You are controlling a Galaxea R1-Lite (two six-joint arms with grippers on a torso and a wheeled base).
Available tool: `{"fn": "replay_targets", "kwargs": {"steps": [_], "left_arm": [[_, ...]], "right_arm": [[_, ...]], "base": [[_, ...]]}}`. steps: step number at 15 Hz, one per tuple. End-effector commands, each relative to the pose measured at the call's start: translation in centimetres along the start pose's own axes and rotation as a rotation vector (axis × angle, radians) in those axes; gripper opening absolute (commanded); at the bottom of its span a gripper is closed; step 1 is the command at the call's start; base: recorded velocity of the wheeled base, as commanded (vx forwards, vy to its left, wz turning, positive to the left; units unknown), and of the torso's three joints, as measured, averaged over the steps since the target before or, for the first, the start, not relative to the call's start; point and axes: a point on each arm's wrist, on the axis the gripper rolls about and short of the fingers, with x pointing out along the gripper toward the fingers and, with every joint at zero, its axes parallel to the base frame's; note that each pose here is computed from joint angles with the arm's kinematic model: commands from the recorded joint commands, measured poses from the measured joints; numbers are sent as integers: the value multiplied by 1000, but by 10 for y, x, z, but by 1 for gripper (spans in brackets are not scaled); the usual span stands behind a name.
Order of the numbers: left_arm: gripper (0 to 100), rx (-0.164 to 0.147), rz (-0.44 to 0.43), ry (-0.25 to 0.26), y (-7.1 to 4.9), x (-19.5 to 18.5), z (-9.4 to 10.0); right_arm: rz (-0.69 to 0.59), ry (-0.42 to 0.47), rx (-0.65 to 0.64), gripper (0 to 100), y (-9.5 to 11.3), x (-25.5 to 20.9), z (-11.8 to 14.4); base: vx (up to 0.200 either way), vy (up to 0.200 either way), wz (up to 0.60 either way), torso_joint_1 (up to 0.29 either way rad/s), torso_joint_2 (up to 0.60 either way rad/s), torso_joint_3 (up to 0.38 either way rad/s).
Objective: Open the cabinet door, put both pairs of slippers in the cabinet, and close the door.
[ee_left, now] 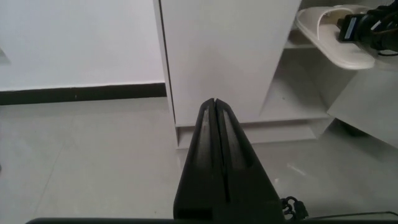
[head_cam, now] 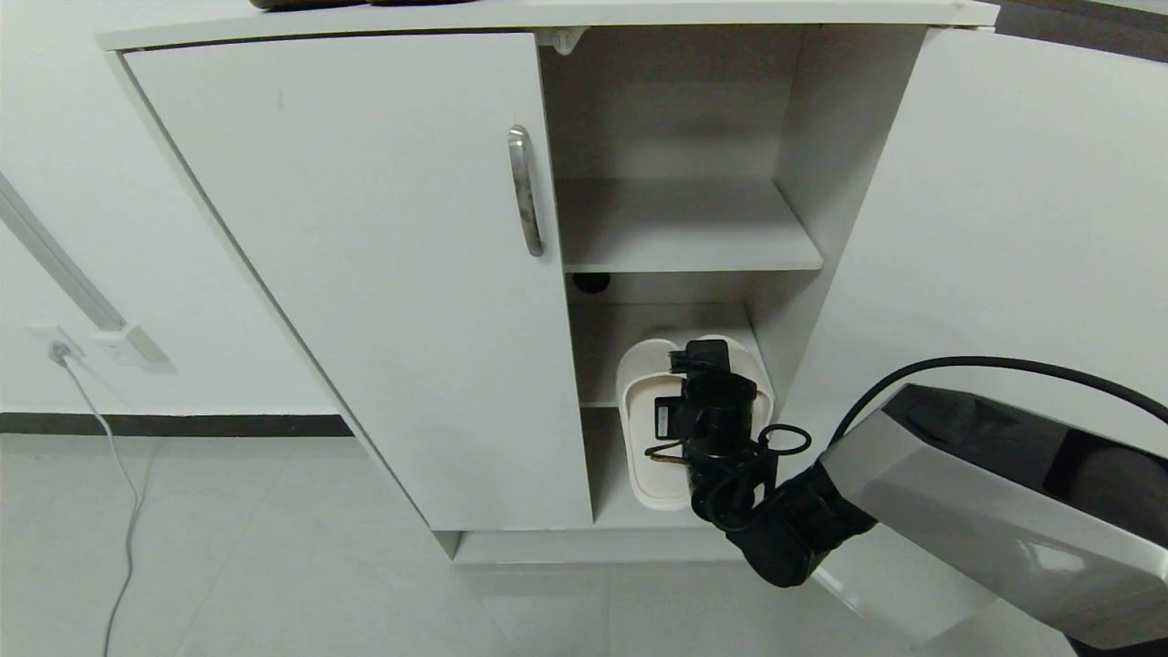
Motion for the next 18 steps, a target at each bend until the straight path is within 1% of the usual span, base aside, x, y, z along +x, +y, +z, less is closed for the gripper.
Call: {"fn": "replay_targets", "kwargs": {"steps": [1,4,11,14,15,18], "left_arm": [[0,1,0,0,0,0,0],[0,0,0,0,0,0,0],[0,-3,2,-3,0,0,1],[0,-5,2,-1,0,0,0],[0,-5,2,0,0,0,0],[0,-5,2,-1,0,0,0]], "right_arm": [[1,4,-3,0,0,0,-2],[3,8,-4,0,0,1,-6],[5,19,-8,0,3,3,-24],[31,19,-10,0,0,7,-26],[63,28,-18,0,0,10,-30],[50,22,-14,0,2,25,-30]], "base": [[200,0,0,2,2,2],[200,0,0,2,5,1],[0,0,0,0,0,0],[0,0,0,0,0,0],[0,0,0,0,0,0],[0,0,0,0,0,0]]}}
